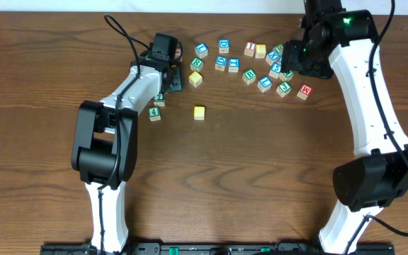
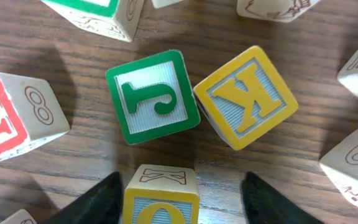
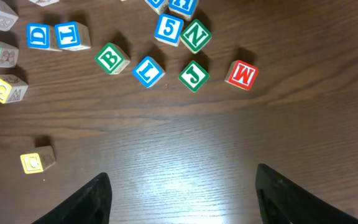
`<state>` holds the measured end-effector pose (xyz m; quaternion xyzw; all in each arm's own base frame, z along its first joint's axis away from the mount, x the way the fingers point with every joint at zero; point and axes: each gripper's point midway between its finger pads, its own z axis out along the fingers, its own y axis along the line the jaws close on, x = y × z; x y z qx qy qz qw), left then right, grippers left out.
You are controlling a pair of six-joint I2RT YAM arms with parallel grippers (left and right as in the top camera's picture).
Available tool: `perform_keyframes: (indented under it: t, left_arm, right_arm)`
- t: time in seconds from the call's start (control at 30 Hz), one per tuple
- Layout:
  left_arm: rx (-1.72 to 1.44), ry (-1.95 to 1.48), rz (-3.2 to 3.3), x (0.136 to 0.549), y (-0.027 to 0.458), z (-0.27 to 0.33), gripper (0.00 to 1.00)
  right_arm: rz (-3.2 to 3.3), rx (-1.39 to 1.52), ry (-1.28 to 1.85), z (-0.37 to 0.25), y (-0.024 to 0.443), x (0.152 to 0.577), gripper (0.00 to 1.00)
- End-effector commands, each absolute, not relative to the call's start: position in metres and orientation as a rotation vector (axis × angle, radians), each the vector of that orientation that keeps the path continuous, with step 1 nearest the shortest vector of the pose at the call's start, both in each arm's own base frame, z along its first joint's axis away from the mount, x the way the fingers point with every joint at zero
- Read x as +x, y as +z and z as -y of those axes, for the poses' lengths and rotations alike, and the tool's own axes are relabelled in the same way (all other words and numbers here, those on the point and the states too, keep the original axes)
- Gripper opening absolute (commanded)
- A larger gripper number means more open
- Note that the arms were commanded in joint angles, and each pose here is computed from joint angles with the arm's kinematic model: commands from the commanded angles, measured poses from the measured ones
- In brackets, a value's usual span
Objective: Spell out CORL
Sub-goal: 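Close the left gripper on the yellow O block and lift it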
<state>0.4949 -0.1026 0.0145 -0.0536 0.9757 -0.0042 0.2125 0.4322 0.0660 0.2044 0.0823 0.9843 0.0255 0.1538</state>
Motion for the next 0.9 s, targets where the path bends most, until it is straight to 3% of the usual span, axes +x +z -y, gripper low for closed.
perform_keyframes:
  t: [0.0, 0.27, 0.87]
  left_arm:
    - [-0.155, 0.016, -2.716, 0.494, 0.012, 0.098, 0.55]
    - [-0.159, 0.022, -2.733, 0.489, 0.012, 0.097, 0.41]
    - [-0.162, -0.015, -2.646, 0.495, 0.059, 0.099, 0.31]
  right_arm:
    - [-2.787, 0.204, 0.043, -0.066, 0.217, 0.433, 0.69]
    - [-2.787, 0.206, 0.042, -0.065, 0.217, 0.433, 0.7]
    - [-2.79, 0.209, 0.014, -0.062, 0.216, 0.431, 0.73]
